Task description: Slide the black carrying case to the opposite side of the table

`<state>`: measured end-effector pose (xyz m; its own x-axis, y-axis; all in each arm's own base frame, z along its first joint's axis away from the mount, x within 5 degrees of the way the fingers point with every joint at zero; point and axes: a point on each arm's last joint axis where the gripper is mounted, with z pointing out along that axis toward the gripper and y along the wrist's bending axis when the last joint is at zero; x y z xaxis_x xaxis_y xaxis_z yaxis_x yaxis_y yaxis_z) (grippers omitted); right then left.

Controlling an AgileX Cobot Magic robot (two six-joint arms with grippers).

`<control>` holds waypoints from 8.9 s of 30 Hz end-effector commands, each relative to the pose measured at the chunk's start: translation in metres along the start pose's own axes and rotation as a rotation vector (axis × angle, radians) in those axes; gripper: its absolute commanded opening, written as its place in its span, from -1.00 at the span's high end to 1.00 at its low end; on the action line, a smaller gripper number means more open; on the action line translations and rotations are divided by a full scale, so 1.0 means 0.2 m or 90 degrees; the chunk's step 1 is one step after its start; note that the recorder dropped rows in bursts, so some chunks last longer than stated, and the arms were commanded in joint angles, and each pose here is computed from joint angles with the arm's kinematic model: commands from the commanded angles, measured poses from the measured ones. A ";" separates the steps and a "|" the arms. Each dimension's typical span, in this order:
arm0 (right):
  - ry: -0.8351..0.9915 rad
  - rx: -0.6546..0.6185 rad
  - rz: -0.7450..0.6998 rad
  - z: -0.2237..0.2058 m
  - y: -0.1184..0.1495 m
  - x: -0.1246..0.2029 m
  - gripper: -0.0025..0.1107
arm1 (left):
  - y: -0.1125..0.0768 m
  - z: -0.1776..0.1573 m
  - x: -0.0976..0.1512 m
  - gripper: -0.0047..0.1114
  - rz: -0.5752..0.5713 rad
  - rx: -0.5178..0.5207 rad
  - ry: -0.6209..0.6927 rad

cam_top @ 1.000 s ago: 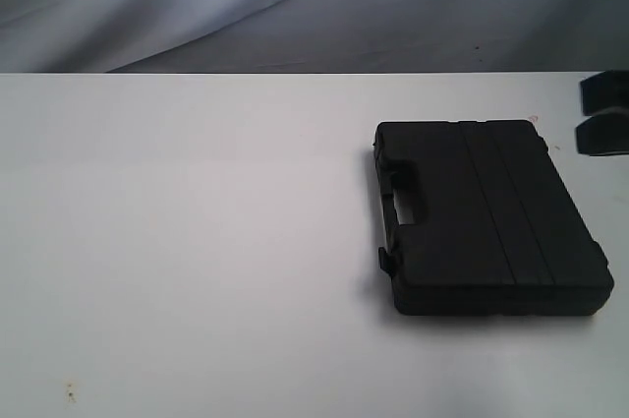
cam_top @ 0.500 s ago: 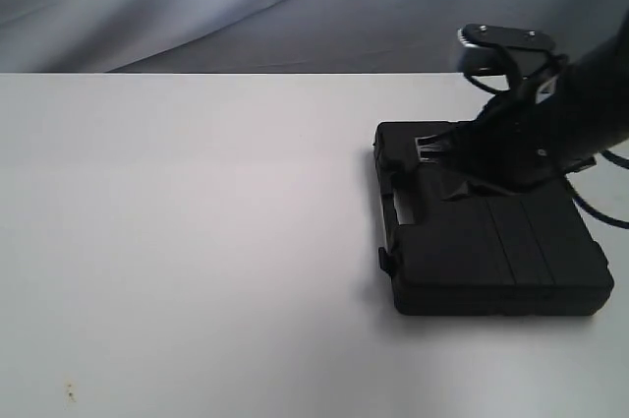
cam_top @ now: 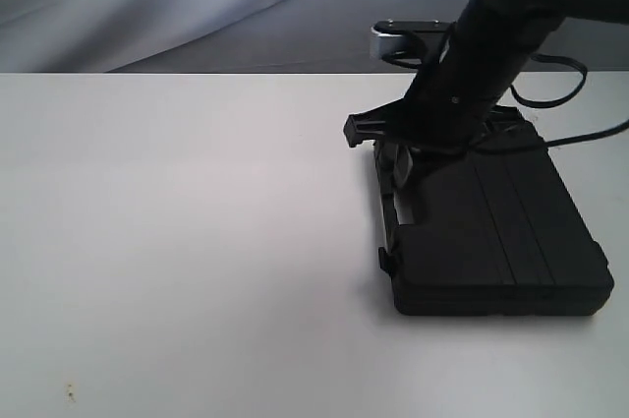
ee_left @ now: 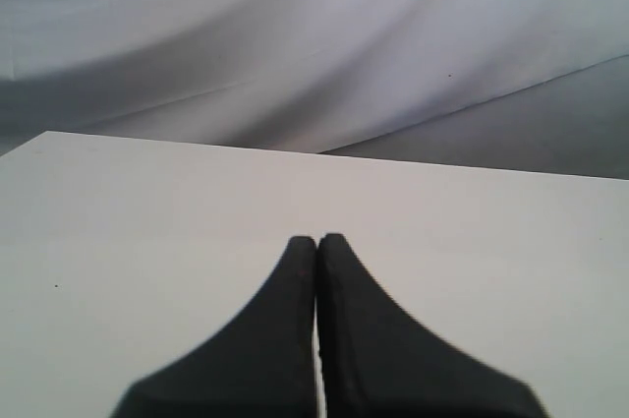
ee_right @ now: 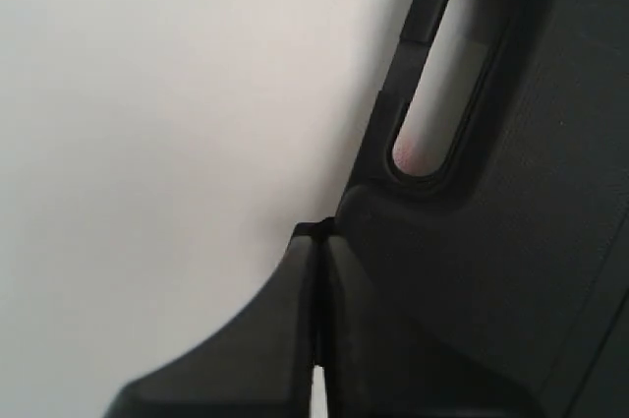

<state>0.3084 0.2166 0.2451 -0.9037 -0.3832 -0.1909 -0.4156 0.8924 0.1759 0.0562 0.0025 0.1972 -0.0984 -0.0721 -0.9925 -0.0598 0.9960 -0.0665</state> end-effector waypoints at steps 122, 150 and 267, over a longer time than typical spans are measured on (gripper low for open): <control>-0.113 -0.013 0.127 0.75 0.46 -0.41 0.96 | 0.00 0.00 0.01 0.91 -0.008 0.000 -0.002; -0.123 0.009 0.119 0.75 0.45 -0.41 0.96 | 0.00 0.00 0.01 0.91 -0.008 0.000 -0.002; -0.966 0.322 -0.085 -0.71 -0.38 1.31 0.96 | 0.00 0.00 0.01 0.91 -0.006 0.000 -0.002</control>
<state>0.0963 0.0166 0.3193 0.1766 -0.1740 -0.9688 -0.1396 0.9699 -0.1997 0.0562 0.0024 0.1972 -0.0982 -0.0761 -0.9923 -0.0595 0.9957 -0.0704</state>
